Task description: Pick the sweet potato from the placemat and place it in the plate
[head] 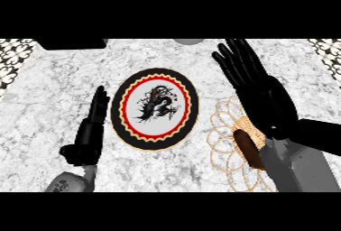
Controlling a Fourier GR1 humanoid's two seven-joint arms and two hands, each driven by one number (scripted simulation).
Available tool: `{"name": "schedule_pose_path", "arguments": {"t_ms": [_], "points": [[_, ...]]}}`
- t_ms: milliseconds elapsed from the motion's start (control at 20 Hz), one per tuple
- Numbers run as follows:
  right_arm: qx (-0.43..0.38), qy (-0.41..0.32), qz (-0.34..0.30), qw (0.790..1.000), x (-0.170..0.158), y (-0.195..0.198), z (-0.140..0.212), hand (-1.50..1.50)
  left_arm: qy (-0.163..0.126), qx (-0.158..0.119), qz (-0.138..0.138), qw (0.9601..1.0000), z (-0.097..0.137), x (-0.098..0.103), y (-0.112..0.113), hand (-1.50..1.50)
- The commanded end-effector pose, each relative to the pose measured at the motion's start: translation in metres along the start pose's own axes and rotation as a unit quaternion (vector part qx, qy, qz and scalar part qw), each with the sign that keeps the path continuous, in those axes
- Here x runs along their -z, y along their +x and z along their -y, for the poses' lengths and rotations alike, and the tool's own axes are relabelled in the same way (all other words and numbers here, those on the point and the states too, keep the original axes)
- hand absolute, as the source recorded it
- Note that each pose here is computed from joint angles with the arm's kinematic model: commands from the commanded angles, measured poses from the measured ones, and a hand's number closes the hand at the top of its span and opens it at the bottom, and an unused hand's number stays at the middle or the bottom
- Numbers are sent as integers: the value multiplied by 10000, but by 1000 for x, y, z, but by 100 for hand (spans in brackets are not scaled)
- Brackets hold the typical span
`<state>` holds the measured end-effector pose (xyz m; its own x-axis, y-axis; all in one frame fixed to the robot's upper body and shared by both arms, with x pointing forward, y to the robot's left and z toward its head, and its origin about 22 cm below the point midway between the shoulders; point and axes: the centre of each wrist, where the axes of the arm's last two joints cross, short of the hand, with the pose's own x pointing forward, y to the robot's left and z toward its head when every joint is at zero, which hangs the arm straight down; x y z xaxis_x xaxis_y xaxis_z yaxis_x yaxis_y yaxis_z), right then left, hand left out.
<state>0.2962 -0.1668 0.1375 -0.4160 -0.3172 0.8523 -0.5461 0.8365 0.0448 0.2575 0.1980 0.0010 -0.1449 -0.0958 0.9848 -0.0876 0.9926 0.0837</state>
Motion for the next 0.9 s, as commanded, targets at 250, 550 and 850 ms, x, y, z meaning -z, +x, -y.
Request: {"name": "schedule_pose_path", "arguments": {"t_ms": [250,550,850], "points": [[-600,-1339,-1189,9820,-47,-10,4,-150,211,2256,-492,9727,-125,-18,-11,0],[-3201,-2579,158,9115,-94,-3,-1,-150,193,2051,-855,9748,-129,-39,-21,0],[-3233,-2708,291,9062,-160,18,-64,-150,73,1990,-903,9758,-148,-48,-16,0]]}}
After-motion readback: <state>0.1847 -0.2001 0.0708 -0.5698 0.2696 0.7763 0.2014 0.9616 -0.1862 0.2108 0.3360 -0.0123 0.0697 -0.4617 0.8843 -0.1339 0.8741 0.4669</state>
